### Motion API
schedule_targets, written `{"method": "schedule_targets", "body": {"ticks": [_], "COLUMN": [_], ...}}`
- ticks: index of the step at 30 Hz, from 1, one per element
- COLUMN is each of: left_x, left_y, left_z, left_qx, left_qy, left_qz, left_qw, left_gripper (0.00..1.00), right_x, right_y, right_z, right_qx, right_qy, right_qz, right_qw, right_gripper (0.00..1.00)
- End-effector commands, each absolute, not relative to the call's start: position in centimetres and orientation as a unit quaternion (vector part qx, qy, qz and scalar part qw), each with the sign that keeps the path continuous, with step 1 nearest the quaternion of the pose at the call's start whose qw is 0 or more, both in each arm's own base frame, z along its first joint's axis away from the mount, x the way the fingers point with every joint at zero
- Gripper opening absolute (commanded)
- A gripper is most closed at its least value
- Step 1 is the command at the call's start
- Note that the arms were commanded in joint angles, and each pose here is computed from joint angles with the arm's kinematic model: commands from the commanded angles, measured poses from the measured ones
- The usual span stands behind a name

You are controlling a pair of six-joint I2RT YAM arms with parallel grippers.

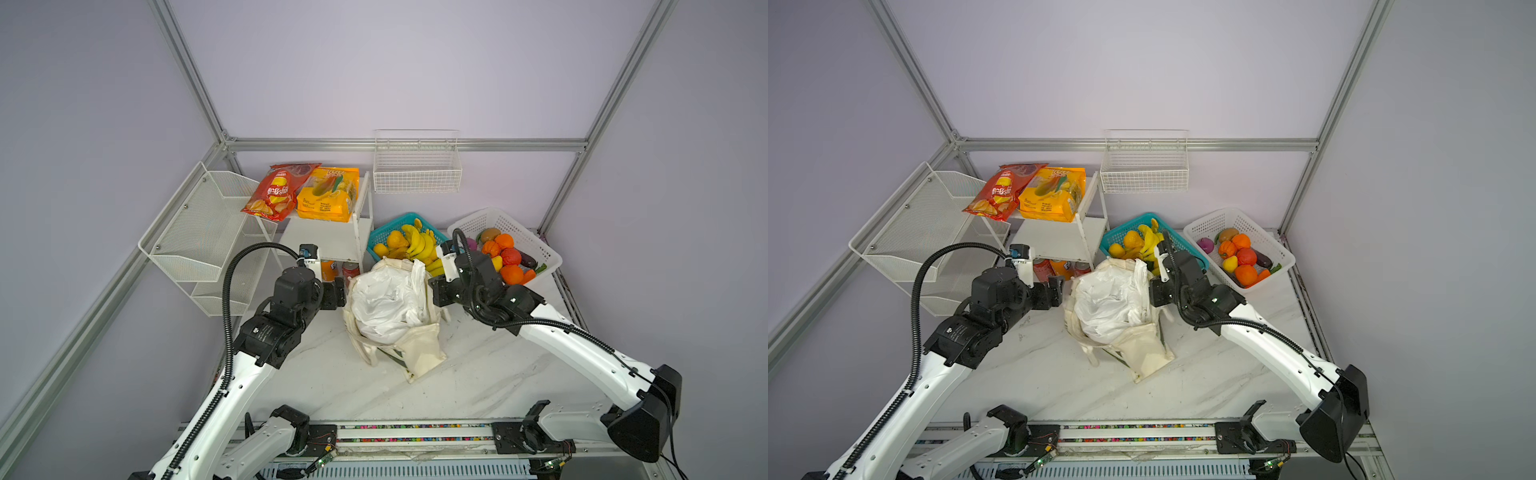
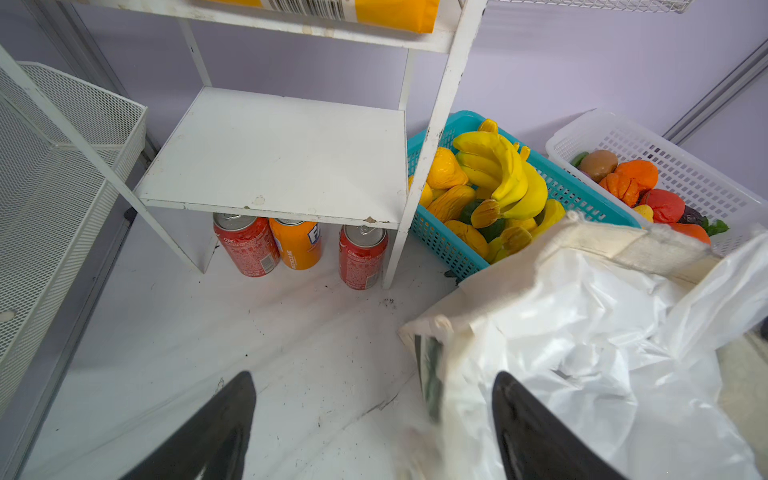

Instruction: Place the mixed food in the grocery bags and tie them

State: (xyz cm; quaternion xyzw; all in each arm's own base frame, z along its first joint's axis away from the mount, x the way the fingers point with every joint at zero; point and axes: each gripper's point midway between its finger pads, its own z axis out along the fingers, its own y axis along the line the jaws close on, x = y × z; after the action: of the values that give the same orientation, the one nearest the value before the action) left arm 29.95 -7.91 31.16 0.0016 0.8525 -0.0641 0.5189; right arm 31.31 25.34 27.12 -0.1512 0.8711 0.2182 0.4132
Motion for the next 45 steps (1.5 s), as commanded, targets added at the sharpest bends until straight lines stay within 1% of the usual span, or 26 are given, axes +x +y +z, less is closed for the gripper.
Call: {"method": "schedule_targets", "body": {"ticks": [1, 4, 8, 9, 14, 16, 18, 20, 22, 25, 26, 27, 28, 30, 34, 36, 39, 42, 43, 44, 45], "left_x": [30.2, 30.7, 31.4, 31.6, 32.9, 33.4, 33.9, 34.3, 34.8, 35.7, 36.0, 36.3, 36.6, 37.1, 37.7, 37.9, 38.3, 38.4, 38.3, 38.5, 38.7], "left_y": [-7.8, -7.7, -7.4, -7.3, -6.5, -6.2, -5.7, -4.9, -3.8, -1.5, -0.6, 0.4, 1.1, 2.6, 3.9, 3.8, 2.3, 2.2, 2.5, 3.2, 3.3], "left_z": [35.8, 35.2, 34.2, 33.8, 32.7, 32.9, 33.2, 33.1, 32.6, 30.2, 29.1, 28.1, 26.9, 24.8, 21.7, 20.3, 17.6, 15.0, 14.2, 14.4, 14.4], "left_qx": [0.004, -0.001, -0.02, -0.028, -0.077, -0.094, -0.11, -0.127, -0.145, -0.164, -0.174, -0.183, -0.189, -0.201, -0.188, -0.151, -0.081, -0.066, -0.065, -0.071, -0.072], "left_qy": [0.823, 0.829, 0.831, 0.83, 0.812, 0.798, 0.782, 0.771, 0.761, 0.752, 0.754, 0.755, 0.758, 0.76, 0.768, 0.775, 0.784, 0.782, 0.782, 0.773, 0.778], "left_qz": [-0.07, -0.064, -0.058, -0.058, -0.07, -0.074, -0.074, -0.062, -0.044, 0.002, 0.02, 0.037, 0.051, 0.074, 0.106, 0.121, 0.106, 0.087, 0.088, 0.099, 0.096], "left_qw": [0.563, 0.556, 0.552, 0.554, 0.575, 0.591, 0.608, 0.621, 0.631, 0.638, 0.633, 0.629, 0.623, 0.614, 0.603, 0.602, 0.606, 0.614, 0.614, 0.623, 0.616], "left_gripper": [0.87, 0.88, 0.88, 0.89, 0.92, 0.93, 0.94, 0.95, 0.98, 1.0, 1.0, 1.0, 1.0, 1.0, 1.0, 1.0, 1.0, 1.0, 1.0, 0.99, 0.99], "right_x": [31.2, 32.6, 34.0, 34.2, 34.9, 34.9, 35.0, 35.3, 36.4, 38.4, 39.1, 39.7, 40.1, 40.5, 40.6, 40.1, 39.4, 39.5, 40.0, 40.6, 40.9], "right_y": [24.3, 22.5, 20.6, 20.2, 19.9, 20.4, 20.6, 20.0, 17.6, 11.7, 9.3, 7.2, 5.6, 2.2, -0.7, -1.1, -1.2, -1.0, -1.0, -0.2, -0.2], "right_z": [27.9, 27.8, 27.0, 27.1, 29.3, 30.2, 31.2, 32.4, 33.5, 33.7, 33.1, 32.3, 31.8, 29.8, 25.6, 22.9, 19.6, 16.7, 16.9, 16.4, 16.7], "right_qx": [-0.201, -0.187, -0.159, -0.155, -0.147, -0.152, -0.154, -0.147, -0.109, -0.021, 0.017, 0.047, 0.072, 0.121, 0.16, 0.149, 0.12, 0.101, 0.091, 0.084, 0.084], "right_qy": [0.864, 0.866, 0.879, 0.879, 0.869, 0.863, 0.857, 0.852, 0.85, 0.844, 0.84, 0.835, 0.827, 0.807, 0.781, 0.77, 0.752, 0.731, 0.724, 0.732, 0.719], "right_qz": [0.219, 0.22, 0.189, 0.187, 0.191, 0.204, 0.211, 0.204, 0.167, 0.086, 0.055, 0.027, 0.002, -0.047, -0.079, -0.094, -0.104, -0.091, -0.102, -0.076, -0.063], "right_qw": [0.406, 0.407, 0.408, 0.411, 0.432, 0.436, 0.444, 0.46, 0.487, 0.53, 0.539, 0.548, 0.558, 0.576, 0.598, 0.613, 0.64, 0.669, 0.676, 0.672, 0.687], "right_gripper": [0.0, 0.0, 0.0, 0.03, 0.29, 0.37, 0.47, 0.53, 0.62, 0.74, 0.87, 0.94, 0.97, 0.97, 0.97, 0.97, 0.97, 0.97, 0.97, 0.97, 0.97]}}
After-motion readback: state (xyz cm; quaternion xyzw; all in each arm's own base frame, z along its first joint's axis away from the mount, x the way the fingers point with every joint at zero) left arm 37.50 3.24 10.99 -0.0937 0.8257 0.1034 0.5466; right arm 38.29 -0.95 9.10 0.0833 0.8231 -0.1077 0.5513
